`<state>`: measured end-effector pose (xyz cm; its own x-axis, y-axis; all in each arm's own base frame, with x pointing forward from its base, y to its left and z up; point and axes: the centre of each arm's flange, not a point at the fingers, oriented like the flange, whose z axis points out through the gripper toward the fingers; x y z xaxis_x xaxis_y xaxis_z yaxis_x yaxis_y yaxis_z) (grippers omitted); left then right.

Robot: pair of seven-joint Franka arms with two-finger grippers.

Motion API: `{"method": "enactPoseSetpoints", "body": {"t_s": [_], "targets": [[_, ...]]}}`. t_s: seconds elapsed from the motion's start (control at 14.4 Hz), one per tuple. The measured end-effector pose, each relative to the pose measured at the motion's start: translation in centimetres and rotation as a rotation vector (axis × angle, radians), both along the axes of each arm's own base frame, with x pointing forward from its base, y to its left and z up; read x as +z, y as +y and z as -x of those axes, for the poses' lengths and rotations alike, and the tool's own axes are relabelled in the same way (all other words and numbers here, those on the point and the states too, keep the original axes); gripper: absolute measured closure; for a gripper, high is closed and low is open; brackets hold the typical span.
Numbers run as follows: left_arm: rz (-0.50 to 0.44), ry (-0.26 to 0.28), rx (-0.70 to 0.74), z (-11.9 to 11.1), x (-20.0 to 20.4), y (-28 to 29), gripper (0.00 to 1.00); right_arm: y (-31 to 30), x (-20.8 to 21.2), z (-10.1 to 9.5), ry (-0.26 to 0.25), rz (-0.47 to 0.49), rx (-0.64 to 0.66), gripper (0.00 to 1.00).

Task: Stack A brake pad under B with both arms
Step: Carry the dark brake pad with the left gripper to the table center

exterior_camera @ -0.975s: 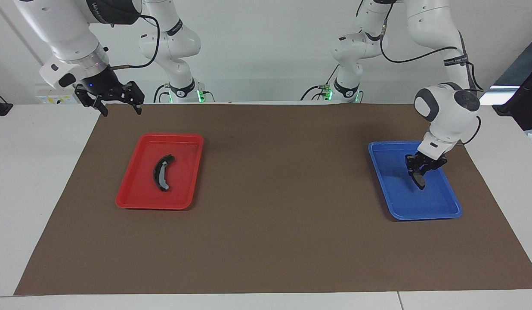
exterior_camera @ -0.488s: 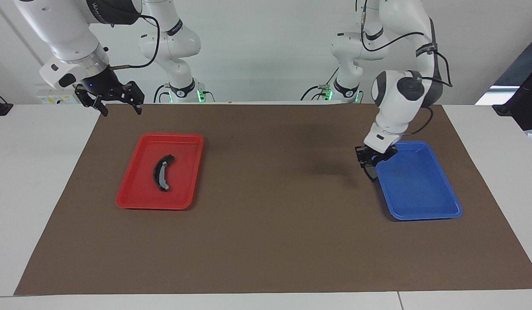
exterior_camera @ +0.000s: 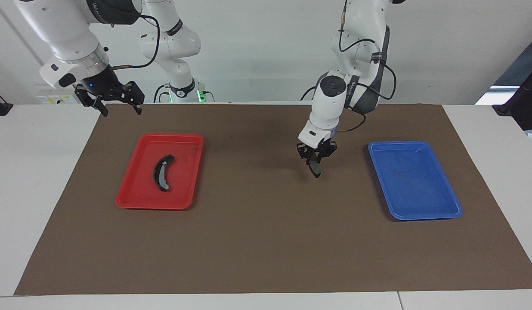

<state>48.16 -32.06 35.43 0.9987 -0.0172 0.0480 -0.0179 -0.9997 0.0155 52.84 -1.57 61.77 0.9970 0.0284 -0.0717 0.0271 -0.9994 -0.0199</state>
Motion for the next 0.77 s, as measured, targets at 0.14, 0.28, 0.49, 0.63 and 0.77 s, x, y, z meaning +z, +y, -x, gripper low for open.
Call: {"method": "enactPoseSetpoints", "body": {"t_s": [0.14, 0.28, 0.49, 0.63, 0.77], "targets": [[0.004, -0.004, 0.004, -0.9, -1.1, -1.7, 0.61, 0.0, 0.0, 0.0, 0.000, 0.000, 0.000, 0.00], [0.011, -0.012, 0.007, -1.7, -2.5, -3.4, 0.61, 0.0, 0.0, 0.0, 0.000, 0.000, 0.000, 0.00], [0.013, -0.014, 0.005, -2.0, -3.9, -4.4, 0.61, 0.0, 0.0, 0.0, 0.000, 0.000, 0.000, 0.00], [0.020, -0.024, 0.004, -2.1, -4.1, -4.5, 0.44, 0.0, 0.0, 0.0, 0.000, 0.000, 0.000, 0.00], [0.024, -0.029, 0.005, -2.2, -4.1, -4.5, 0.21, 0.0, 0.0, 0.0, 0.000, 0.000, 0.000, 0.00]]}}
